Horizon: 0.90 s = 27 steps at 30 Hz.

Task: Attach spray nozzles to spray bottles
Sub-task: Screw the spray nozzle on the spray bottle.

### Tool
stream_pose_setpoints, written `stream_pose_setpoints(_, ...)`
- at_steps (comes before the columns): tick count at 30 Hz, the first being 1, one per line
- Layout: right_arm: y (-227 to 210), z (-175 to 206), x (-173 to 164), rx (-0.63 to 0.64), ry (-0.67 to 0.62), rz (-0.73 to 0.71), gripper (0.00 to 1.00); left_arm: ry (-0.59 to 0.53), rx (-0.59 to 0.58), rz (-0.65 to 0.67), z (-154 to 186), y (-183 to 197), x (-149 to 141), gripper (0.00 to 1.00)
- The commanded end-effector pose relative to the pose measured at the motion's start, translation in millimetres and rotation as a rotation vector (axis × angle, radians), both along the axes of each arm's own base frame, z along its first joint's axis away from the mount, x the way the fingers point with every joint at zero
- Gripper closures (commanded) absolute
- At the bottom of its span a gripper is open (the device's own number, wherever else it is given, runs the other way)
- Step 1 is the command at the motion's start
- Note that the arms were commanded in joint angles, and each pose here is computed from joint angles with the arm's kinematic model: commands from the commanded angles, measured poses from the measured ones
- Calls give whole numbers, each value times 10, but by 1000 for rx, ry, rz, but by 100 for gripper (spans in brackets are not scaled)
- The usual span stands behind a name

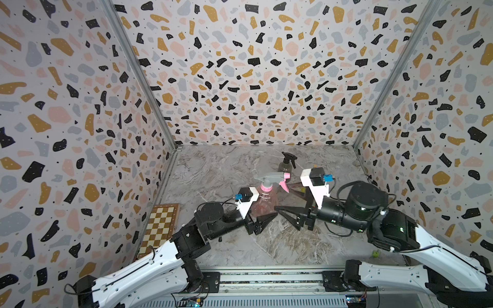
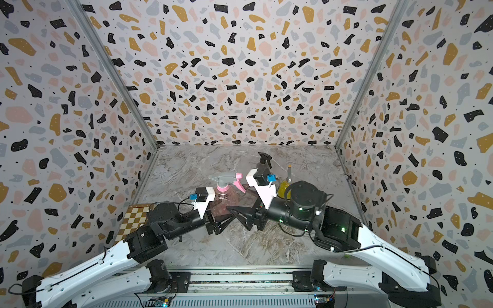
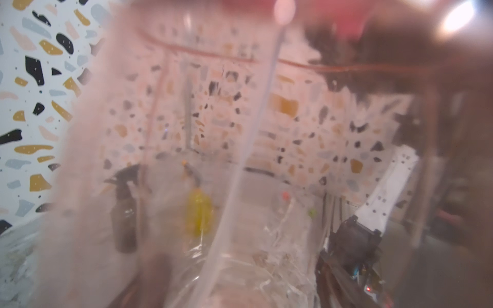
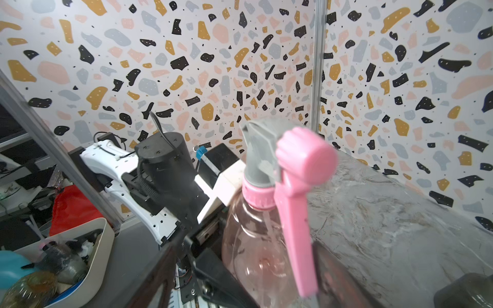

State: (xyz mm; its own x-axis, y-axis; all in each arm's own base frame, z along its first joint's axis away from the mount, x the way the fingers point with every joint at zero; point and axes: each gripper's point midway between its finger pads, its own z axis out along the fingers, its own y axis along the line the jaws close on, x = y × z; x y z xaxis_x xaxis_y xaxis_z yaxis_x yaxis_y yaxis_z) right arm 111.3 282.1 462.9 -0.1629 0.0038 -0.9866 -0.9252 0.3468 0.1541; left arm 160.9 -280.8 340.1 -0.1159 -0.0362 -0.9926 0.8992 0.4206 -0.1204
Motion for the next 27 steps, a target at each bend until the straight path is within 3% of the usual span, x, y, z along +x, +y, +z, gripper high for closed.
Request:
stream_pose_setpoints(1,-236,251,-114,46,-89,28,23,-14,-29,-38,97,8,-74,100)
stream_pose_setpoints(5,-380,258,68,47,-83,-88,29,-18,-34,-70,97,5,-138,100)
stream_pose_setpoints(9,-276,156,317,-38,-51,-159,37,-32,-38,-141,118,-35,-253,100)
stream_pose_setpoints(15,-104,161,364,-57,-52,-105,47,-41,-41,-175,129,-33,-321,100)
stream_pose_setpoints(20,-44,174,237,-44,-49,-36,52,-14,-18,-65,89,4,-126,100)
stream_pose_setpoints(27,146,56,63,-63,-33,4,55,5,-6,-13,40,-30,5,100)
